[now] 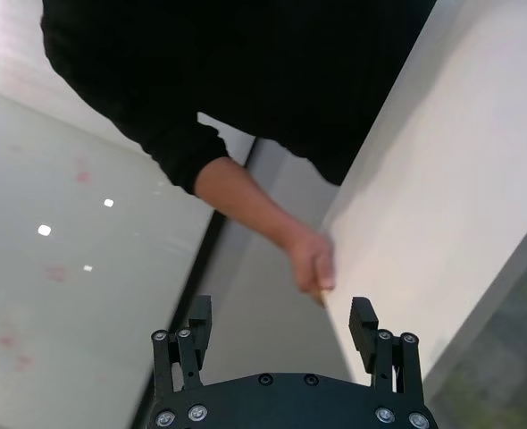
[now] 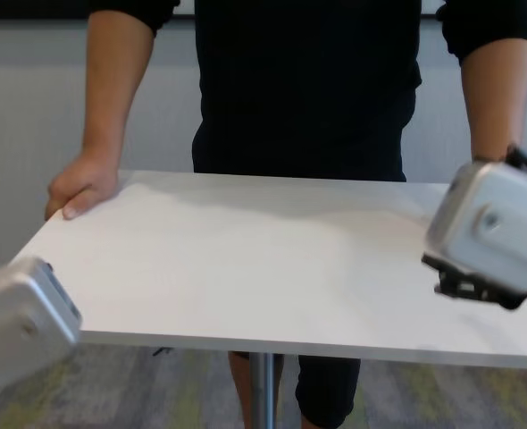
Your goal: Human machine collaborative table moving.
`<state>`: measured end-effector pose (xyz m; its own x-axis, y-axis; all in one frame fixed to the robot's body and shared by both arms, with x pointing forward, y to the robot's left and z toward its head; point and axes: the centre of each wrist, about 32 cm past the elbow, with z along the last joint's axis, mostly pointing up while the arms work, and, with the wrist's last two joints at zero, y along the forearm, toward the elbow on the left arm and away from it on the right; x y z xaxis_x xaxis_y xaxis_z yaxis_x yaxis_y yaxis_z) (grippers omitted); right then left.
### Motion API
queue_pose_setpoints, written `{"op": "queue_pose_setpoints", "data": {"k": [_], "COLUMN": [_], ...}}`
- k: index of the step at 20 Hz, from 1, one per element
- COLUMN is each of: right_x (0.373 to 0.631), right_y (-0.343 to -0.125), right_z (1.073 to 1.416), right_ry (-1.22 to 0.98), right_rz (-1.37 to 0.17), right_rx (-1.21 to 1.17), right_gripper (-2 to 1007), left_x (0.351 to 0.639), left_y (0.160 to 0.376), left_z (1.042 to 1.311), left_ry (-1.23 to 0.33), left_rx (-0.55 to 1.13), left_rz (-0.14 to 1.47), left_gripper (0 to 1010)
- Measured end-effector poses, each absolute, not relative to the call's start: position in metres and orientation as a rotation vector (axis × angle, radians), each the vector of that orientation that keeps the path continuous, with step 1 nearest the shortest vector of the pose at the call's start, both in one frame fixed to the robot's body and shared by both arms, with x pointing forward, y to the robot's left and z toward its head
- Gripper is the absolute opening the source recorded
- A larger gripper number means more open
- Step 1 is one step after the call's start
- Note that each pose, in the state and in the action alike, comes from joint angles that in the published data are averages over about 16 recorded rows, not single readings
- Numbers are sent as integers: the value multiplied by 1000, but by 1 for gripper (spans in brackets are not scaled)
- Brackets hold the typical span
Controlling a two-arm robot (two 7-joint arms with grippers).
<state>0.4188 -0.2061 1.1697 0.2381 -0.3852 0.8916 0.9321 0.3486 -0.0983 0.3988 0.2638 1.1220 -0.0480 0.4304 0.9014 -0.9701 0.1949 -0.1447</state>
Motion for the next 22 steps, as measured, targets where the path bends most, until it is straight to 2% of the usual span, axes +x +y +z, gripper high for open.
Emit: {"op": "queue_pose_setpoints", "data": {"k": [11,22], "right_x": [416,412], "right_y": [-213,-210], "right_z": [1182,1194], "right_ry": [-921,-943], "right_rz": [-1023,-996], "right_rx": [-425,-278], "right_gripper": [1005,1005], "left_x": [387,374], "left_y": [267,273], "left_z": [1149,1167], "left_ry": [-870,-854], "left_rx": [457,369], "left_rz": [1284,1297], "left_gripper": [1000,1000]}}
